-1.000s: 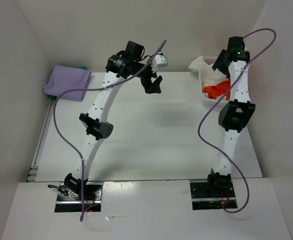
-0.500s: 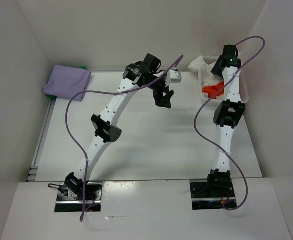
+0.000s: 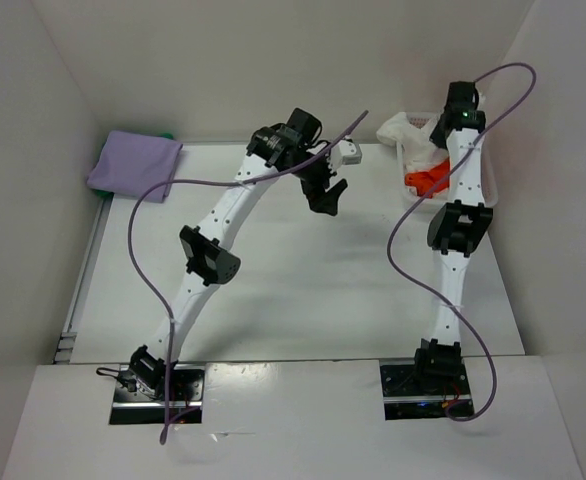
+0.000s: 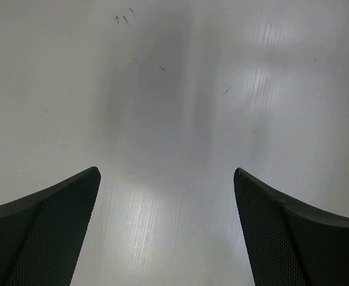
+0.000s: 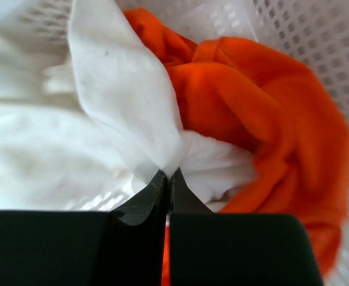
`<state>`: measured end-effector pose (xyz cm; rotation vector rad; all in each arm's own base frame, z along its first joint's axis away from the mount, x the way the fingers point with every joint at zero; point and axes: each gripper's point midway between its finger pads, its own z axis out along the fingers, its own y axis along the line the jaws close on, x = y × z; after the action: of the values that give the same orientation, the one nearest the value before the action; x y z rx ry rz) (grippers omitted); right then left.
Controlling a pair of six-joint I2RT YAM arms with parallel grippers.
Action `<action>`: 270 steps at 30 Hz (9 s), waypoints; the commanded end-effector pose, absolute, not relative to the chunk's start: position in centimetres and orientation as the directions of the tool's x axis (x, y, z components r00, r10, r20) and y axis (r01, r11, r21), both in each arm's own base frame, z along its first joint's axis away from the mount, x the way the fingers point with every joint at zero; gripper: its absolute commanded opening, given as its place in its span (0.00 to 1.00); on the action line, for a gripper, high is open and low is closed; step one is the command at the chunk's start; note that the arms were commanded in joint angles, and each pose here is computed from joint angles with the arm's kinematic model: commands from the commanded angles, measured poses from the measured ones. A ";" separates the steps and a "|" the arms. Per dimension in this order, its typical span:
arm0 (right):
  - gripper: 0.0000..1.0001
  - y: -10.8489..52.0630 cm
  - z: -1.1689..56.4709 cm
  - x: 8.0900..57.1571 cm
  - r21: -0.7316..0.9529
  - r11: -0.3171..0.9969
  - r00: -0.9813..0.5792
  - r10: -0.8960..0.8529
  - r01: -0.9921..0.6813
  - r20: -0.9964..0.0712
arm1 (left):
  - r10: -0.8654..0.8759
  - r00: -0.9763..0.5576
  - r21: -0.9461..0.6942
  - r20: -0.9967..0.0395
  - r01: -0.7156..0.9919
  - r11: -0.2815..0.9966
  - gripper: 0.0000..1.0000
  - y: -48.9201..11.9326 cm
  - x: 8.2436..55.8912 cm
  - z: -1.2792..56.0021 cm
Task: Fold and stack the t-shirts
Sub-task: Grab crumpled tshirt from bin with the right arm, then move the tshirt to the center of the board, then flatten out the tshirt
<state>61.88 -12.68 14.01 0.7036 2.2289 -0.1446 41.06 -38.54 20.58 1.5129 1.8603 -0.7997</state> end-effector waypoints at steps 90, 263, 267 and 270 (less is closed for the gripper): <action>0.00 10.1 67.7 32.4 0.216 0.750 0.155 0.391 -0.625 -0.907 | 0.417 -0.179 0.200 -0.891 0.669 0.716 1.00 -18.9 38.8 38.3; 0.00 11.1 52.1 40.9 0.220 0.969 -0.088 0.211 -0.112 -0.974 | 0.639 -0.308 0.695 -0.705 -0.120 0.709 0.00 6.8 40.8 43.5; 0.00 9.1 50.7 39.1 0.173 0.985 -0.101 0.170 -0.025 -0.980 | 0.664 -0.324 0.722 -0.674 -0.096 0.685 0.00 7.0 38.7 42.6; 0.00 9.3 47.5 36.6 0.170 0.985 -0.177 0.161 -0.038 -0.971 | 0.683 -0.365 0.744 -0.633 -0.044 0.667 0.00 7.1 37.1 39.3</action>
<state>36.32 11.07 52.96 0.0657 1.6064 0.3228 37.13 6.50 44.68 0.4342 1.6673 0.8059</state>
